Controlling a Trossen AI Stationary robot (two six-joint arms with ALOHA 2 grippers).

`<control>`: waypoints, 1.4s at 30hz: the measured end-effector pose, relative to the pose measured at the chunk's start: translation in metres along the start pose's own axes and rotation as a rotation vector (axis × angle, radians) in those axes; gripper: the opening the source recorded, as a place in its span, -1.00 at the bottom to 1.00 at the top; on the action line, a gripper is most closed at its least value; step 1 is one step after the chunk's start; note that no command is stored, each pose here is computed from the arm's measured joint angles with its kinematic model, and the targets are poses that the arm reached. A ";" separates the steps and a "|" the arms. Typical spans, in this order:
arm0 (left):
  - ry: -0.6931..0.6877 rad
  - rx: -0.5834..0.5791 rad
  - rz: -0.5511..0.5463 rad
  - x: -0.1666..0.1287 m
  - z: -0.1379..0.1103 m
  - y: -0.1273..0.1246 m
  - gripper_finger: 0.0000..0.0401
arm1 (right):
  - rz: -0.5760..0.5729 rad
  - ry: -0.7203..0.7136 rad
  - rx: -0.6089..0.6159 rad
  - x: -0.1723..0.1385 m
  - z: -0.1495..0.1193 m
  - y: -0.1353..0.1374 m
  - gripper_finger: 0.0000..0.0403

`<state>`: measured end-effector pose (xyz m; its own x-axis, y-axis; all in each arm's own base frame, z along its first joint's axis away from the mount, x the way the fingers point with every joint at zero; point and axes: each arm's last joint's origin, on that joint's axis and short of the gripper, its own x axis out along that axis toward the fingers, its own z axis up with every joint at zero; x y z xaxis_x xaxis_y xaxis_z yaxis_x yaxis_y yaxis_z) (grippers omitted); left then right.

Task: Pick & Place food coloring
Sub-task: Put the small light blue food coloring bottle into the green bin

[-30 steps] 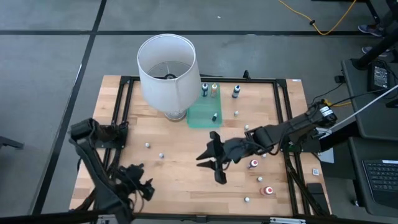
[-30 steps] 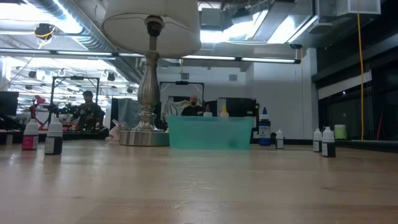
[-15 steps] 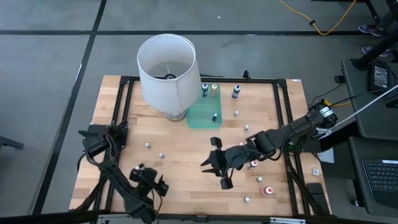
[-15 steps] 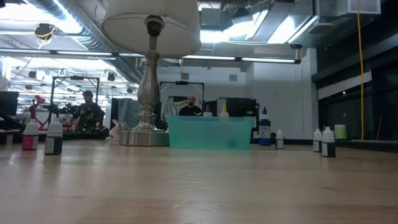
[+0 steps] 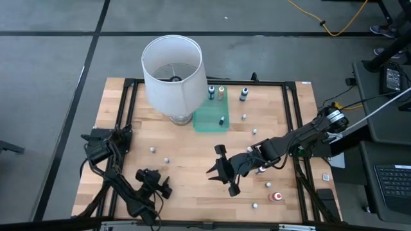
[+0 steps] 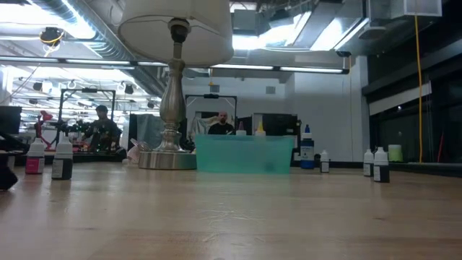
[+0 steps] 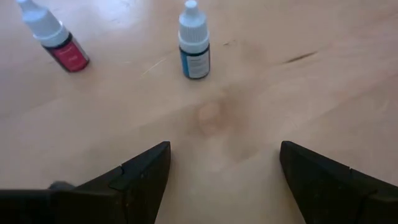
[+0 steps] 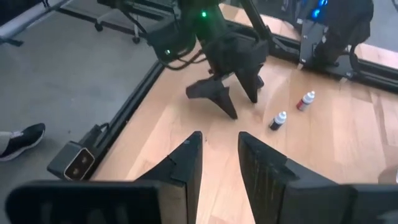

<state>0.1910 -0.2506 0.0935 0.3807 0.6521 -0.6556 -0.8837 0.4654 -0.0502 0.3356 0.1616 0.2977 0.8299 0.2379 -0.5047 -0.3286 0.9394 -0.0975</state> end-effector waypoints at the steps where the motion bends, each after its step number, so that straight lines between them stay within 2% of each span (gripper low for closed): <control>1: -0.009 0.002 -0.008 0.001 -0.001 0.001 0.47 | 0.000 -0.004 0.002 0.002 -0.003 0.000 -0.48; 11: -0.067 0.025 -0.011 0.016 0.000 0.012 0.47 | 0.031 -0.145 0.030 0.015 -0.027 0.007 -0.47; 16: -0.080 0.027 -0.001 0.022 0.003 0.011 0.47 | 0.032 -0.145 0.036 0.017 -0.037 0.007 -0.47; 26: -0.127 0.035 0.067 0.041 0.015 0.013 0.47 | 0.031 -0.161 0.039 0.018 -0.039 0.007 -0.47; 37: -0.140 -0.016 0.063 0.052 0.019 0.012 0.47 | 0.032 -0.160 0.036 0.018 -0.039 0.008 -0.48; 42: -0.136 -0.031 0.050 0.053 0.018 0.011 0.33 | 0.032 -0.160 0.037 0.018 -0.039 0.008 -0.47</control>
<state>0.2064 -0.2004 0.0722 0.3679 0.7497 -0.5501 -0.9094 0.4135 -0.0447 0.3302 0.1633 0.2543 0.8814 0.3010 -0.3640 -0.3412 0.9386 -0.0501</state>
